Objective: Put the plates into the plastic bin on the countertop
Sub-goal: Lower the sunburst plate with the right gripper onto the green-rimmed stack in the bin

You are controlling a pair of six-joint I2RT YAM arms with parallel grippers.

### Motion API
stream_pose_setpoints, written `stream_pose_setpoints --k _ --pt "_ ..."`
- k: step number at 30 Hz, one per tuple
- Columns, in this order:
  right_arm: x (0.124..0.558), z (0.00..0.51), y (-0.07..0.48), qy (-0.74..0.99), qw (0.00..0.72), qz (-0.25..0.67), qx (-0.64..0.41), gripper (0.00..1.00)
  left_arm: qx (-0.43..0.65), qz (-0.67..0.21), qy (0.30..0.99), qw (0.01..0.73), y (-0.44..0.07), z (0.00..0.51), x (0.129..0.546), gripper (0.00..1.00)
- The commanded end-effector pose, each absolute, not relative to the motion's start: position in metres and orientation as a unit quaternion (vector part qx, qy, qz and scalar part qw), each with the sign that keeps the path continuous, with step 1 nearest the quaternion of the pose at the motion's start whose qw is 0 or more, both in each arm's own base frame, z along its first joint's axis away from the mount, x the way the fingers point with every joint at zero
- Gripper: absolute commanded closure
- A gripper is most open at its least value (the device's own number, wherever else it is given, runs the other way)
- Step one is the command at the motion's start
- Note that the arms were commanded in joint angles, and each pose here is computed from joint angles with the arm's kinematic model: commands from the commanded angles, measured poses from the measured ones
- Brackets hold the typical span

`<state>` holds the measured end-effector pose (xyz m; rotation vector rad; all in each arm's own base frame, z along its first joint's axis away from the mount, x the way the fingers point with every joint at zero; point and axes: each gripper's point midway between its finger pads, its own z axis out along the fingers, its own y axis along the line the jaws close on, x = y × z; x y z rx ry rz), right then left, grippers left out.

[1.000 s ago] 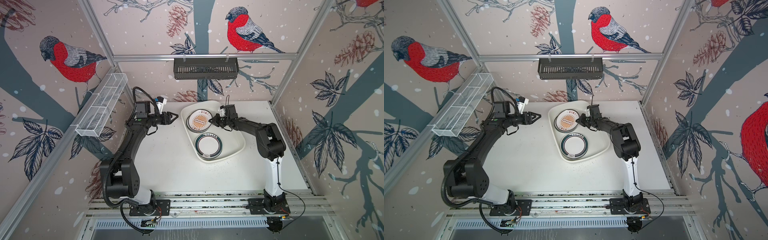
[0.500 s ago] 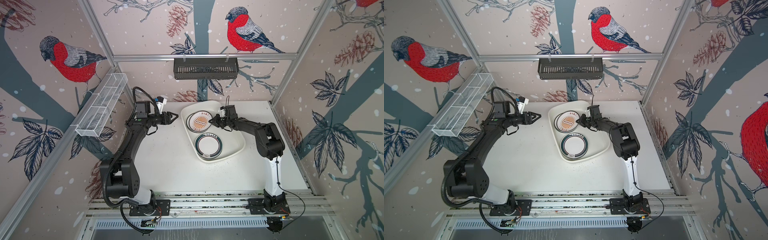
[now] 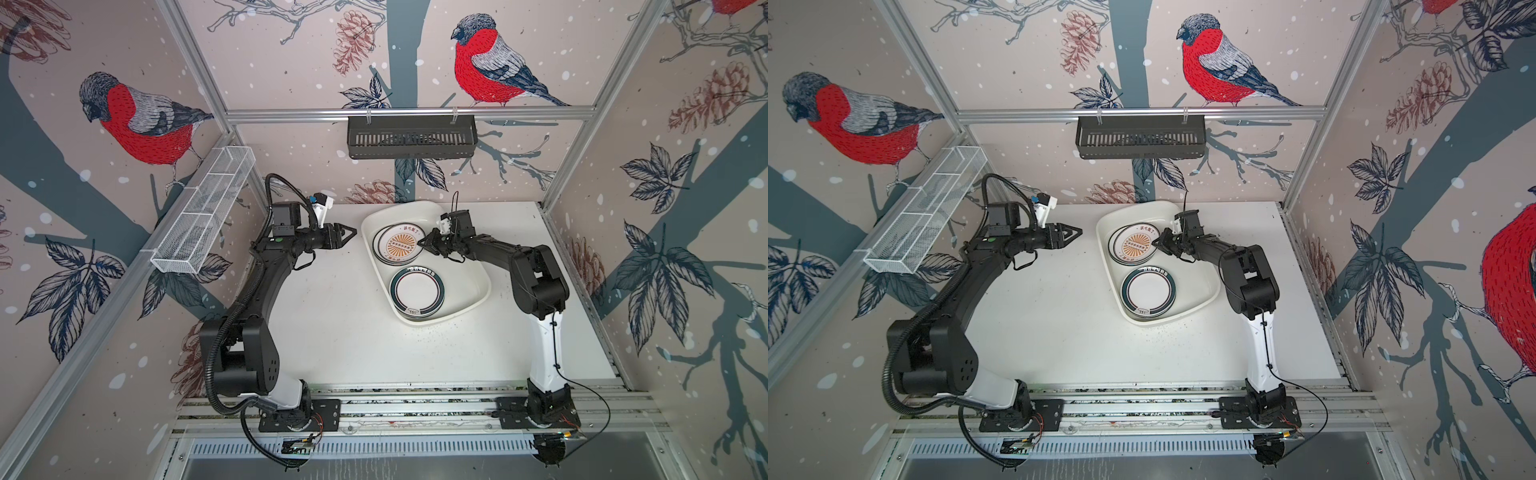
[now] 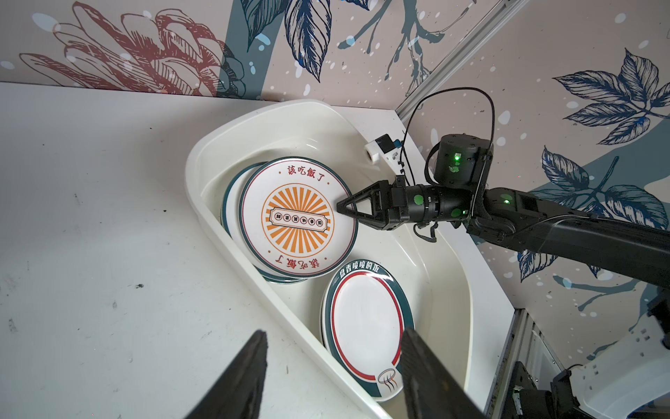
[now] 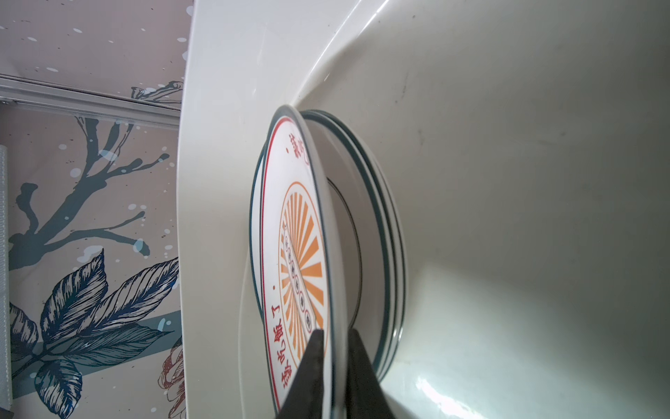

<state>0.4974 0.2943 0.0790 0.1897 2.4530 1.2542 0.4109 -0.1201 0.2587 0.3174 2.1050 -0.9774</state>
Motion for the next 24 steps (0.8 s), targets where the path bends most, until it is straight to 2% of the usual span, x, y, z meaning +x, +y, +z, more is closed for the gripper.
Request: stream_pose_setpoints --k 1,24 --pt "0.497 0.077 0.294 0.877 0.191 0.437 0.058 0.84 0.137 -0.394 0.818 0.395 -0.123 0.263 0.412 0.41" --pt "0.494 0.086 0.282 0.892 0.202 0.401 0.052 0.78 0.139 -0.399 0.816 0.394 -0.125 0.264 0.412 0.41"
